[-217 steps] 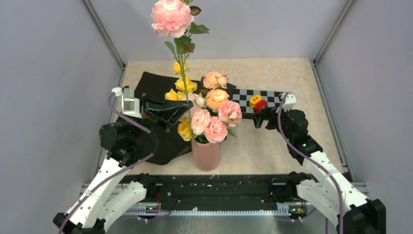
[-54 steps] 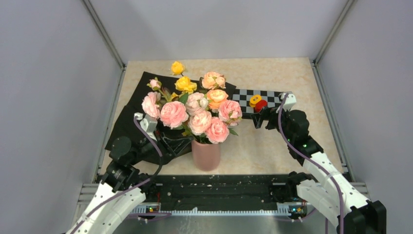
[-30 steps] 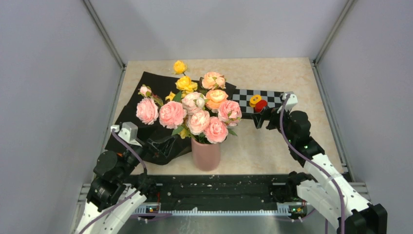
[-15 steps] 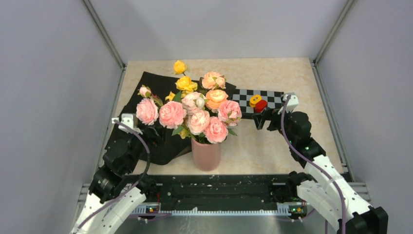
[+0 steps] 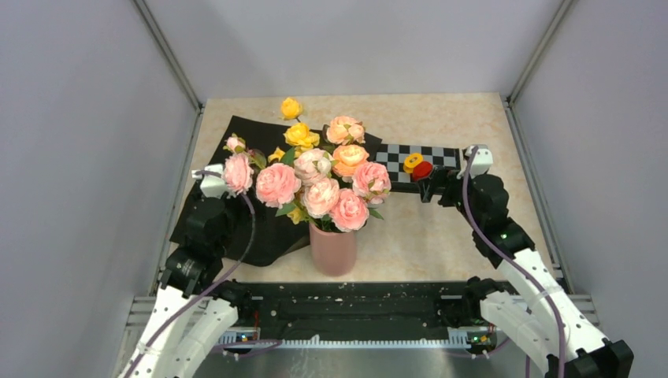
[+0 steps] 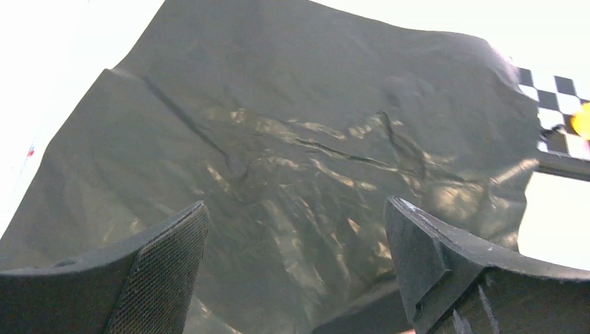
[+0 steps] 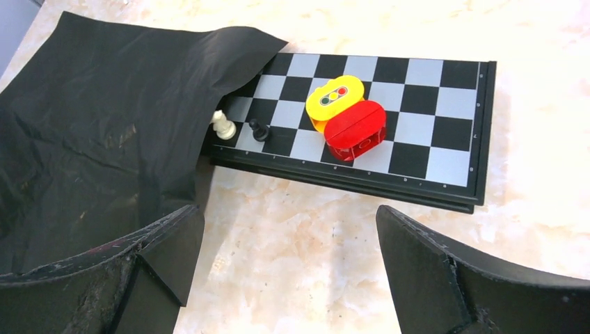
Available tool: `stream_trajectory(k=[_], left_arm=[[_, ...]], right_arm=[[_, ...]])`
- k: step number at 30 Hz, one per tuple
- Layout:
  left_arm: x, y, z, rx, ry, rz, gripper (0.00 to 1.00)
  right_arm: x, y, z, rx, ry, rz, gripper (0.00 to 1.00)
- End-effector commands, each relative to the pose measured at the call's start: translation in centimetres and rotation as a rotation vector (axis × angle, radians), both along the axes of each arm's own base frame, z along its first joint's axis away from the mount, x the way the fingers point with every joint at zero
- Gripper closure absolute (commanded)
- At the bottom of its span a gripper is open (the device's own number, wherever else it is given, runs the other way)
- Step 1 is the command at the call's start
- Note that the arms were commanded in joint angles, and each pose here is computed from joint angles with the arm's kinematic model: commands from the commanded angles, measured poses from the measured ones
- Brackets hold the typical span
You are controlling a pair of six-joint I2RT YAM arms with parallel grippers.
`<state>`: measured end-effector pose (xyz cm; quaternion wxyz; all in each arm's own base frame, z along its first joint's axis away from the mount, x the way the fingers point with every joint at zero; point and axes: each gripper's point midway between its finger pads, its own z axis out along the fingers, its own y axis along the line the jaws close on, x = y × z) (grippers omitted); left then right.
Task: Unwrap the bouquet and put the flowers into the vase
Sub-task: Reset both arms
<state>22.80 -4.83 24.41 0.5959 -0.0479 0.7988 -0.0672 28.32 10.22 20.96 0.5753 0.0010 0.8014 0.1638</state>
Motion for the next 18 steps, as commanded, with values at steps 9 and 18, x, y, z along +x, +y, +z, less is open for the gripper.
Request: stream_trajectory(k=[9,18], left_arm=[[2.3,4.7,-0.4,-0.124,0.07,0.17,0.01],[1.5,5.9,0.5,-0.089,0.012,0.219,0.01]], right_arm=[[-0.7,-3.3,5.2,0.009,-0.117,-0.154,0.03],[-0.9,-4.3,5.4,0.011,-0.153,-0.202,0.04]])
